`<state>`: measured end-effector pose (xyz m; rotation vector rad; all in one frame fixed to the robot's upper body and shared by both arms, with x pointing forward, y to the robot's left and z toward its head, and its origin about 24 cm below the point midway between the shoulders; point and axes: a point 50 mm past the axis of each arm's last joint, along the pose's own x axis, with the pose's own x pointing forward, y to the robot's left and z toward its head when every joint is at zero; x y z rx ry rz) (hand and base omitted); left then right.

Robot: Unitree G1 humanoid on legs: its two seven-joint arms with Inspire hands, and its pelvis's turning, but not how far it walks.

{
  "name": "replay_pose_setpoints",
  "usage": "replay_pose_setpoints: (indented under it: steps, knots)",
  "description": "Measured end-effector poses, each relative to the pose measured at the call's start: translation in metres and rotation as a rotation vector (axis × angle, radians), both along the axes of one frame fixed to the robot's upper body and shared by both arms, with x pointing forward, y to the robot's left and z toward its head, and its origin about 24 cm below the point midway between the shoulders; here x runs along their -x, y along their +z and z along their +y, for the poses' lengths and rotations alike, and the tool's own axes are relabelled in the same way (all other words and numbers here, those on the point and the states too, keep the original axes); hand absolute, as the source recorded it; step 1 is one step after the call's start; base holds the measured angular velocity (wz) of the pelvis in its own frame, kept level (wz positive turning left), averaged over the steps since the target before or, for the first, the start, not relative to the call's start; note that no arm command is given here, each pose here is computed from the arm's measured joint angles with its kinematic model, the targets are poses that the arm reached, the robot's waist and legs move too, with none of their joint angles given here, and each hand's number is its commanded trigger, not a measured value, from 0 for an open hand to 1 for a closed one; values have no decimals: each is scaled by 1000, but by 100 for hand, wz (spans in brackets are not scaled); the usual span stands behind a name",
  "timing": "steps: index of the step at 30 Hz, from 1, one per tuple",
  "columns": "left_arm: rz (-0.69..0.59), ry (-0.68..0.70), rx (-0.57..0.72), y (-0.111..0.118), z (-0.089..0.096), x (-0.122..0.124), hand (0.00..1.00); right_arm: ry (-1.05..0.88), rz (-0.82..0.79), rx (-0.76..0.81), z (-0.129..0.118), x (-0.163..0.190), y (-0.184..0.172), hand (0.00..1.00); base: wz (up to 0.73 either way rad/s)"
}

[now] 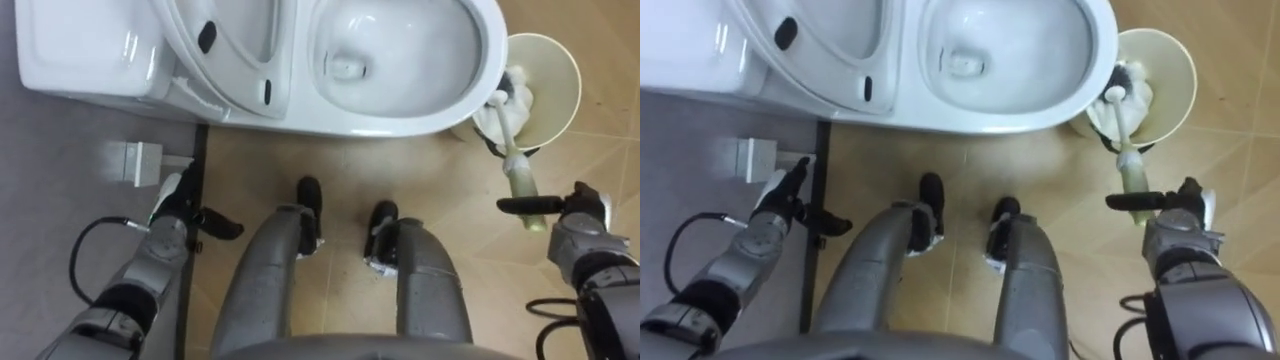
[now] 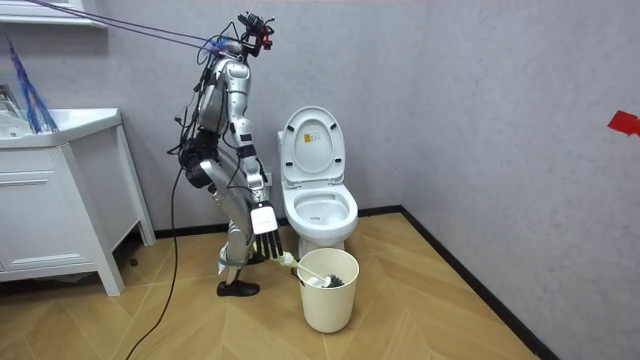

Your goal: Brush toilet

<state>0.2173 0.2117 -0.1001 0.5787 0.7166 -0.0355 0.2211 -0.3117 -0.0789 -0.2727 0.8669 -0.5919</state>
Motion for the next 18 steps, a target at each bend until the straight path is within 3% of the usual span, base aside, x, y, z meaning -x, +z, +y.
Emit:
replay_pose_setpoints:
  steps: [18]
  knots:
    - [-47, 24, -3, 5, 1, -6, 0, -4, -80, -24, -1, -14, 11, 0, 3]
